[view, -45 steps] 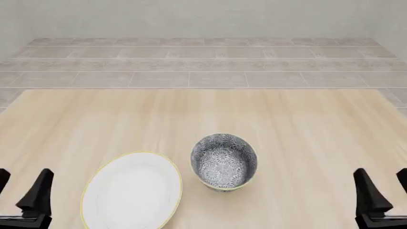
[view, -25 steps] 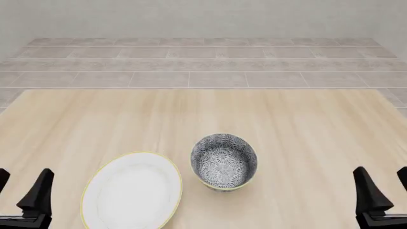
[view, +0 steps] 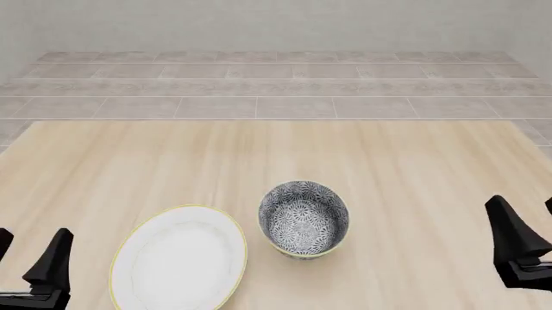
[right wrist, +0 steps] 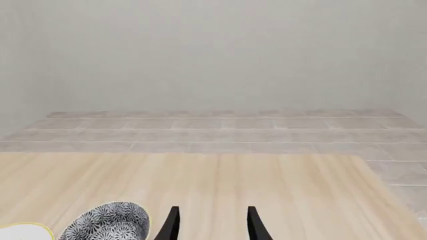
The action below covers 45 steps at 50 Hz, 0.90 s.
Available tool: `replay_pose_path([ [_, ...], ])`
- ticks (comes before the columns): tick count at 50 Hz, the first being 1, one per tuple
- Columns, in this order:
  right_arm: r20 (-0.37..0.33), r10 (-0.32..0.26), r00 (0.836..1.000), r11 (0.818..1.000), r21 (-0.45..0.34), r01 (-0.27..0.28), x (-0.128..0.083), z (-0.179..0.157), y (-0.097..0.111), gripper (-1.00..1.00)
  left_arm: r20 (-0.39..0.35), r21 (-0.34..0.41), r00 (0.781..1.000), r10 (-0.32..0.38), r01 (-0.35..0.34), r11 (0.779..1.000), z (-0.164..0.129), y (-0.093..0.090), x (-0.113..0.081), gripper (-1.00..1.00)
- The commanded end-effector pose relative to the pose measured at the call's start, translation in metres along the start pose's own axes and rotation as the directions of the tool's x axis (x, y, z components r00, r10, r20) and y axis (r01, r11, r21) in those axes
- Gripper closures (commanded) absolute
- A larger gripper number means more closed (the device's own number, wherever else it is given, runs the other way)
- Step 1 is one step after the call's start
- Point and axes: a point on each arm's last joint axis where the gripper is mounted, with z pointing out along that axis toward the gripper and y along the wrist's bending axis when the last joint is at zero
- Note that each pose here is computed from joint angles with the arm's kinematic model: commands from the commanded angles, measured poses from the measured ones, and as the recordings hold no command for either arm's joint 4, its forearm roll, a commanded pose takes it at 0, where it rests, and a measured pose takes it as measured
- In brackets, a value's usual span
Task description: Put the bowl on the plate.
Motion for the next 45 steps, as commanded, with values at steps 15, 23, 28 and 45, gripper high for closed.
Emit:
replay_pose_path([
  [15, -0.239, -0.050, 0.970, 0.997, -0.073, 0.033, -0.053, 0.081, 0.013, -1.00, 0.000, 0.000, 1.000, 0.000, 0.000, 1.000, 0.000, 0.000, 0.000, -1.00],
  [23, -0.258, 0.086, 0.962, 0.995, -0.027, -0.096, -0.066, 0.096, 0.012, -1.00, 0.000, 0.000, 1.000, 0.000, 0.000, 1.000, 0.000, 0.000, 0.000, -1.00],
  [28, -0.298, 0.018, 0.954, 0.991, -0.123, -0.057, -0.071, 0.112, 0.028, -1.00, 0.000, 0.000, 1.000, 0.000, 0.000, 1.000, 0.000, 0.000, 0.000, -1.00],
  [45, -0.442, 0.028, 0.896, 0.976, -0.181, -0.120, -0.052, 0.153, 0.056, -1.00, 0.000, 0.000, 1.000, 0.000, 0.000, 1.000, 0.000, 0.000, 0.000, -1.00],
])
